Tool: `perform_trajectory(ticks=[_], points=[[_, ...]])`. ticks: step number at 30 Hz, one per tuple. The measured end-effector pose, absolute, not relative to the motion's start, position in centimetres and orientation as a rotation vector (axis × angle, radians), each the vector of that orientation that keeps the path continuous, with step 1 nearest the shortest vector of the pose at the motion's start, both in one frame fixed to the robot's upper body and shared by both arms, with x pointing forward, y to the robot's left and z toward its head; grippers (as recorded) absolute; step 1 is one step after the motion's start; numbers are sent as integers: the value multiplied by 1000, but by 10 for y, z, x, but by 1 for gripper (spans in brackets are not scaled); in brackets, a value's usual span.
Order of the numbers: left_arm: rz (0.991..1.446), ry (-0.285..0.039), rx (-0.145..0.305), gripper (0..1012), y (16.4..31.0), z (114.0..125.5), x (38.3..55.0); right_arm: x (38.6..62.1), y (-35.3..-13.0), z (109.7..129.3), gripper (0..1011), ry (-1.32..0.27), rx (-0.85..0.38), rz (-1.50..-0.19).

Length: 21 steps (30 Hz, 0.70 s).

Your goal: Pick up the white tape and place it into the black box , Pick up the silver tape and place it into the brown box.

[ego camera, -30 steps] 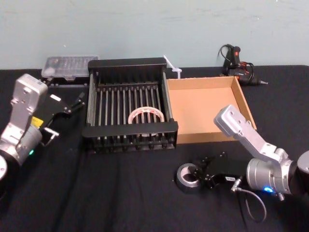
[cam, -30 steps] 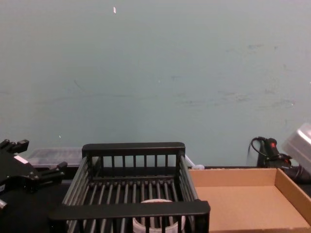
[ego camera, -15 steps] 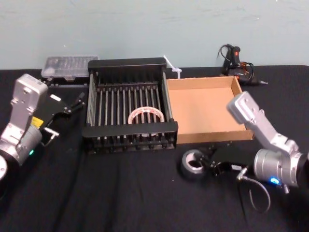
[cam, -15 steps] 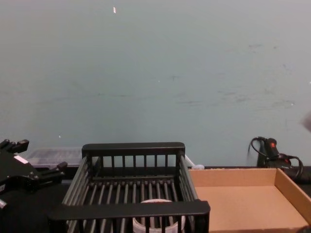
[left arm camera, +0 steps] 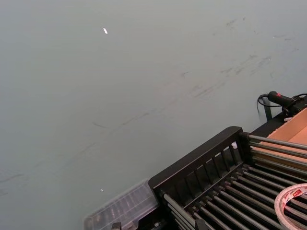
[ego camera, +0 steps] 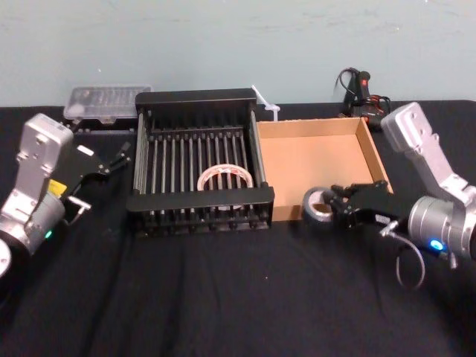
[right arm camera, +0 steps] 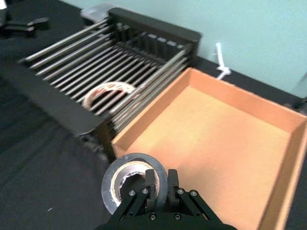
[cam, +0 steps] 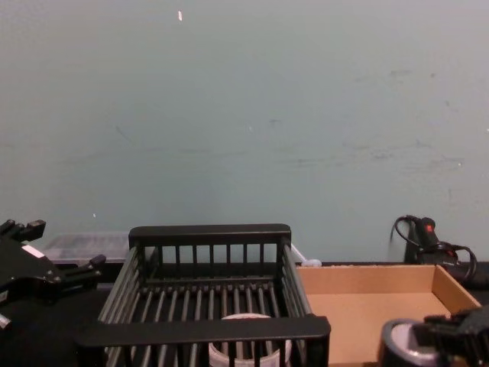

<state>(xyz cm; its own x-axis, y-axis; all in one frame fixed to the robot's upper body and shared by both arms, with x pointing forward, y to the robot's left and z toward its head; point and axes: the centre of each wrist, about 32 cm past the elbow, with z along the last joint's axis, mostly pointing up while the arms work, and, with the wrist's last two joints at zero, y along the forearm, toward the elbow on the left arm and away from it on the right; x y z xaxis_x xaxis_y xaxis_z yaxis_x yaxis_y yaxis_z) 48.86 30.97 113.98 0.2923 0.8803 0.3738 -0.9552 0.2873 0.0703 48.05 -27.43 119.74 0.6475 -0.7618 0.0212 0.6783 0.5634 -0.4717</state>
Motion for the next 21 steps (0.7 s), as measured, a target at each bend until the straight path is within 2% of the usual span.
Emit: perform_trajectory(ticks=[9,21], points=[[1248,-285,304,1001,310,1140,489,493,-277,1200,161,191,-452,-958],[1248,-285,304,1001,310,1140,489,506,-269,1197,161,167,-469,-1074]])
